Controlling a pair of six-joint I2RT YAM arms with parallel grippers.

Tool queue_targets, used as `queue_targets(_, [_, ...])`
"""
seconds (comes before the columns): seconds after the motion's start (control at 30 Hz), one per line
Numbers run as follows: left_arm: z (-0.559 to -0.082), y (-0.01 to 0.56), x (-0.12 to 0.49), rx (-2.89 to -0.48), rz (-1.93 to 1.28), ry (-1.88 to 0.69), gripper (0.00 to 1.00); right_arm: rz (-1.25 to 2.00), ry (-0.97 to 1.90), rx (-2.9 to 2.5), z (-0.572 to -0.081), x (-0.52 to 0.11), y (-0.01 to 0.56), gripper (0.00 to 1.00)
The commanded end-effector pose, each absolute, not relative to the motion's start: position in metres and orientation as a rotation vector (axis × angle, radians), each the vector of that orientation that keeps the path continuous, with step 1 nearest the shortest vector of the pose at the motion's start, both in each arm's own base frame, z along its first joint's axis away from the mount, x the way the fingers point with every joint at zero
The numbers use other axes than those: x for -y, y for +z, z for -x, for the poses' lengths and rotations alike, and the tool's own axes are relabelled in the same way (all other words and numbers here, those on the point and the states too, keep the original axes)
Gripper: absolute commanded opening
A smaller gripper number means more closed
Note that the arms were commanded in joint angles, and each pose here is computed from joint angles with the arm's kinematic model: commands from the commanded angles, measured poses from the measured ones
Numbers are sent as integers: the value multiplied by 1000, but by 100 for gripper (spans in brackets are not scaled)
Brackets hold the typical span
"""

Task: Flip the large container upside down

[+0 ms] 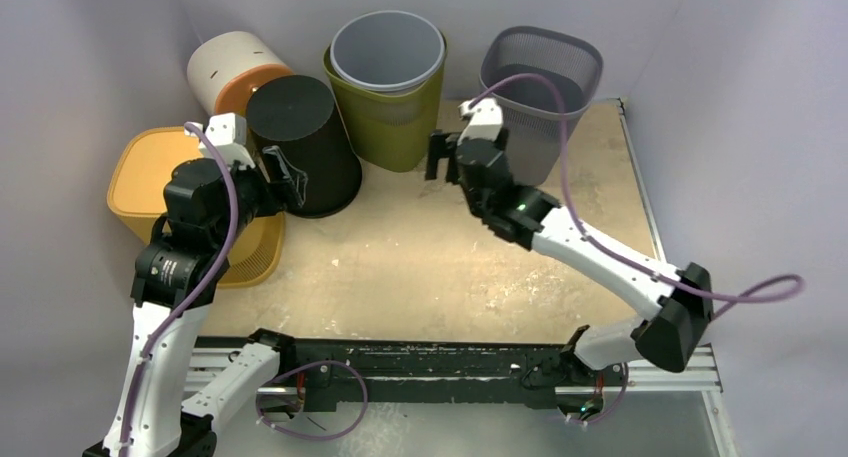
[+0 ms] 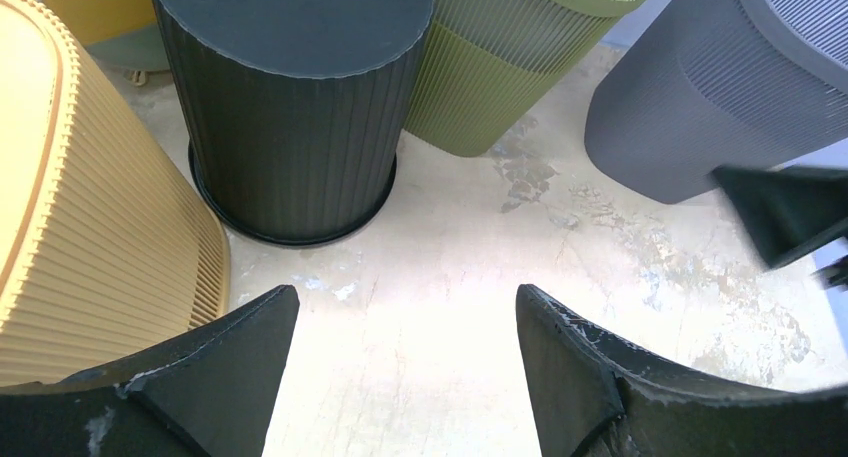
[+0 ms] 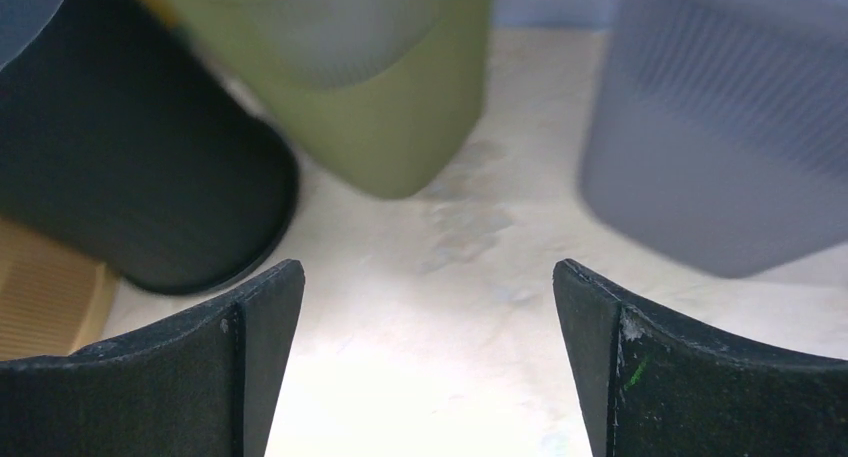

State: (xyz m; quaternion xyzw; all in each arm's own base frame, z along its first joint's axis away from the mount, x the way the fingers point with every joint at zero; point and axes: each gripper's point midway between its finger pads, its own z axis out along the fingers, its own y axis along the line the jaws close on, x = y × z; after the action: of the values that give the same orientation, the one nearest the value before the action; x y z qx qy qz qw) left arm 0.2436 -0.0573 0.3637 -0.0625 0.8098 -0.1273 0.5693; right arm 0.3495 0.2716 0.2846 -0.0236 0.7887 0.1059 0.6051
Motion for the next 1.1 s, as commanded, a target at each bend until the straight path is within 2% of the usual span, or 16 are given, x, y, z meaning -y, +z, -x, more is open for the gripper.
queue_targets(0.0, [-243, 369, 59, -1867, 162, -325, 77, 29, 19, -1761, -368, -192, 348, 95])
queue_targets(0.1, [-246, 368, 61, -1862, 167, -333, 77, 53, -21, -1757, -388, -167, 376, 95])
queue_targets(0.3, [-250, 364, 64, -1869, 167, -348, 77, 171, -51, -1771, -429, -159, 390, 95])
queue_targets(0.67, [-250, 356, 62, -1889, 158, -322, 77, 280, -41, -1880, -496, -157, 345, 88])
queue_targets(0.87, [-251, 341, 62, -1912, 158, -318, 77, 263, -79, -1893, -514, -143, 316, 78])
queue_targets(0.9, [-252, 339, 63, -1917, 158, -317, 77, 262, -83, -1900, -514, -141, 312, 74])
queue_targets(0.93, [-252, 336, 62, -1921, 157, -313, 77, 263, -83, -1906, -515, -141, 309, 62])
queue_targets(1.03, [-253, 331, 63, -1930, 158, -311, 77, 271, -74, -1915, -514, -141, 302, 13])
queue_targets(1.07, [-252, 330, 63, -1932, 158, -311, 77, 270, -67, -1916, -512, -141, 301, 0])
